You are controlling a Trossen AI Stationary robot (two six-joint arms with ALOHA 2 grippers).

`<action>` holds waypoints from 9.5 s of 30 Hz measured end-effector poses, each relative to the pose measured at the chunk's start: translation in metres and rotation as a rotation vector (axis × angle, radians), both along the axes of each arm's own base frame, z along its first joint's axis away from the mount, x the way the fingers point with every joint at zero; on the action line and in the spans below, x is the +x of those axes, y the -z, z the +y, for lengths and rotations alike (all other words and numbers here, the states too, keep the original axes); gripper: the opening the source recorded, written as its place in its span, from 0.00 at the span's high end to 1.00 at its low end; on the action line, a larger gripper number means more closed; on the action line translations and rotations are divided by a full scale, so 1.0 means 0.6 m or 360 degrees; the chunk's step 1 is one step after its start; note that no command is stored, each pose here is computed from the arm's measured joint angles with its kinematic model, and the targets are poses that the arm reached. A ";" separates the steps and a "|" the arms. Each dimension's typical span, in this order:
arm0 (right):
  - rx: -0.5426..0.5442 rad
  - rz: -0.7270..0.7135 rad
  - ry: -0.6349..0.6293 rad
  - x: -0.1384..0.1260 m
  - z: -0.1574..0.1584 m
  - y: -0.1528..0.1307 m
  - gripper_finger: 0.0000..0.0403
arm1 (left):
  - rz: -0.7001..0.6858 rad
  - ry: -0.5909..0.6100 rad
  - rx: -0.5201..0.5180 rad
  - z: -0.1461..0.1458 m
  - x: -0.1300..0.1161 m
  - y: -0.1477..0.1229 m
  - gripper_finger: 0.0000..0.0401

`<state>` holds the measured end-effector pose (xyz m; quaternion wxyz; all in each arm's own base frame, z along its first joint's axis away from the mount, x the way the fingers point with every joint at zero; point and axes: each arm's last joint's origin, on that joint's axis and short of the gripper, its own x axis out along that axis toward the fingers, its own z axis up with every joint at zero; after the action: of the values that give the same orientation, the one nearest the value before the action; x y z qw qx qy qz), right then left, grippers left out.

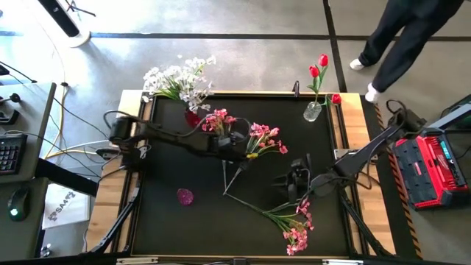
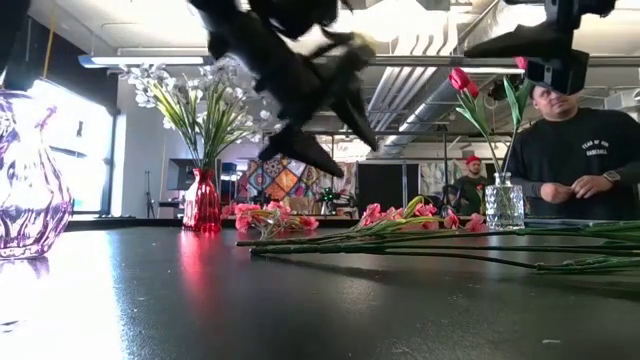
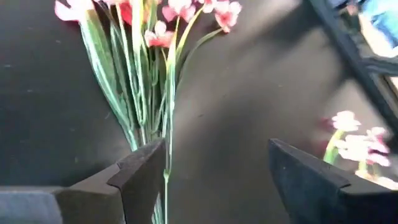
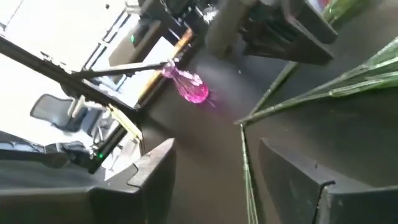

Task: Sort flowers into vase by color
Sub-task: Put the middle pink flowers into the violet vase, then put the top pink flowers into the purple vase

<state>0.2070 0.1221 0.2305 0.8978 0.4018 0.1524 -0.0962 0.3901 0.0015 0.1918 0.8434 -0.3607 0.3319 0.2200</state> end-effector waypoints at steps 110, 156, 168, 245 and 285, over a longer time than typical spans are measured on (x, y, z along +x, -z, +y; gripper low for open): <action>-0.0737 -0.0377 -0.0130 0.037 -0.062 -0.054 1.00 | -0.0456 0.0775 0.0081 -0.066 0.039 -0.189 0.39; -0.0620 -0.0594 -0.0234 -0.053 -0.109 -0.219 0.63 | -0.0589 0.0714 0.0725 -0.103 -0.041 -0.296 1.00; -0.0513 -0.0270 -0.0163 0.002 -0.082 -0.162 0.64 | -0.0485 0.0327 0.0999 -0.140 -0.167 -0.311 1.00; -0.0135 0.0143 -0.0215 0.087 -0.042 -0.051 0.64 | -0.0824 0.0598 0.1287 -0.262 -0.491 -0.270 1.00; 0.0078 0.0348 0.0228 0.234 -0.082 0.062 0.46 | -0.0638 0.0338 0.0968 -0.262 -0.471 -0.202 0.47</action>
<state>0.3476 0.0728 0.1931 0.8566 0.4206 0.2225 -0.1996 0.1077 -0.1557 0.3131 0.9783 -0.0933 0.1152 0.1450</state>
